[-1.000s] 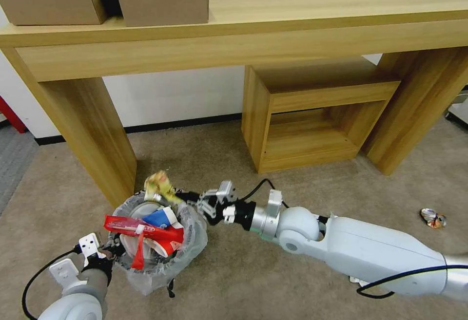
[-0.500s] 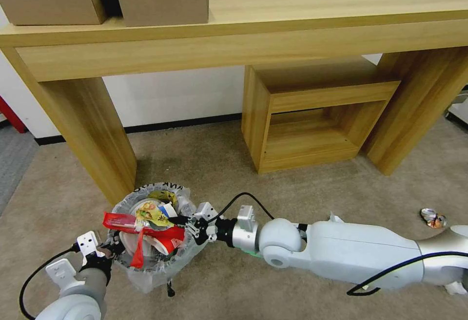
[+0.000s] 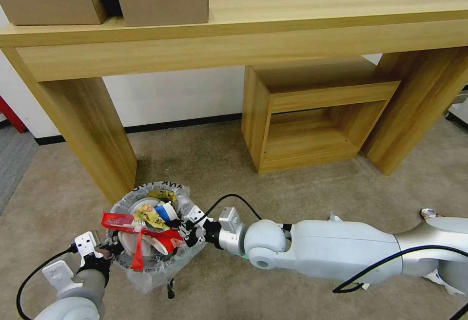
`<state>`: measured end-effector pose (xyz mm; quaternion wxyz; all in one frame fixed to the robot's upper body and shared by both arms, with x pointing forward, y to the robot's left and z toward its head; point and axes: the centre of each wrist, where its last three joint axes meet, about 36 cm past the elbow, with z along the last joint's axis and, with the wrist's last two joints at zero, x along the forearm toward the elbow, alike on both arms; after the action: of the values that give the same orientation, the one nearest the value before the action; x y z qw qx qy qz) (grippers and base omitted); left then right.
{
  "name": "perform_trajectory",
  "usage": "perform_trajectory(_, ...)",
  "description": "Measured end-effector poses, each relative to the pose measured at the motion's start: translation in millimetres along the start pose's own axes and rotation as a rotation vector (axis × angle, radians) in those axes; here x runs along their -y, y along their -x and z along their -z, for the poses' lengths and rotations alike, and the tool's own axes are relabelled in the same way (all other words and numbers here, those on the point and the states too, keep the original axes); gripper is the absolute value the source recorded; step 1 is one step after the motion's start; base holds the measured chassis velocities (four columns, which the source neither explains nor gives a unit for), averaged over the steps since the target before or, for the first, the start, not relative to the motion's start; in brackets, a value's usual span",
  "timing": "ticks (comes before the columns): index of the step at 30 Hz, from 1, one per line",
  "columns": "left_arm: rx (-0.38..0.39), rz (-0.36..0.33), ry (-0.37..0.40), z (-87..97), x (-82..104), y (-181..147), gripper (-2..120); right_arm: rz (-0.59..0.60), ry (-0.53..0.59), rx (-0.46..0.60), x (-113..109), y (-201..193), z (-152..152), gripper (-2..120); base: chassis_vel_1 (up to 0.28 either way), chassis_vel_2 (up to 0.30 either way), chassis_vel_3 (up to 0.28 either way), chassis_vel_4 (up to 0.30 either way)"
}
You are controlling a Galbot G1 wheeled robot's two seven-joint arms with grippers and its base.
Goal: Pick up the trash bin and place the garbage on the floor into it.
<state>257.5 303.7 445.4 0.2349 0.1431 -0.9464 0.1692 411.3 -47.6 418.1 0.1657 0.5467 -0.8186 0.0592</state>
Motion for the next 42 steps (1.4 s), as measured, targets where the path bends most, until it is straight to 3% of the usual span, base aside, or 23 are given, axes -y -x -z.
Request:
perform_trajectory(5, 0.002, -0.001, 0.001, 1.1, -0.3, 0.0, 0, -0.004, 0.005, 0.008, -0.4, 1.9, 2.0, 29, 0.0, 0.0, 0.0, 0.0)
perform_trajectory(11, -0.001, 0.001, 0.0, 0.0, -1.0, 2.2, 0, -0.003, 0.014, 0.02, -1.5, 1.7, 4.6, 43, 0.0, 0.0, 0.0, 0.0)
perform_trajectory(17, -0.006, 0.009, 0.0, -1.7, -3.2, 4.9, 0, 0.003, 0.027, 0.052, -4.4, -4.1, 9.3, 72, 0.0, 0.0, 0.0, 0.0)
perform_trajectory(22, -0.005, 0.011, 0.0, -1.1, -3.8, 5.3, 0, 0.0, 0.029, 0.055, -3.0, -8.0, 9.3, 84, 0.0, 0.0, 0.0, 0.0)
perform_trajectory(24, -0.009, 0.016, -0.002, -2.3, -5.4, 6.7, 0, -0.003, 0.034, 0.07, -2.3, -11.8, 12.1, 94, 0.0, 0.0, 0.0, 0.0)
perform_trajectory(29, -0.015, 0.025, -0.002, -4.4, -7.3, 9.3, 0, -0.037, 0.067, 0.15, -0.1, -17.5, 24.7, 99, 0.0, 0.0, 0.0, 0.0)
perform_trajectory(34, -0.017, 0.027, 0.002, -4.6, -7.5, 8.8, 0, -0.118, 0.092, 0.236, 19.2, -27.6, 44.7, 100, 0.0, 0.0, 0.0, 0.0)
perform_trajectory(42, -0.018, 0.027, 0.019, -2.8, -10.3, 6.4, 0, -0.346, 0.146, 0.368, 71.9, -70.2, 67.0, 100, 0.0, 0.0, 0.0, 0.0)
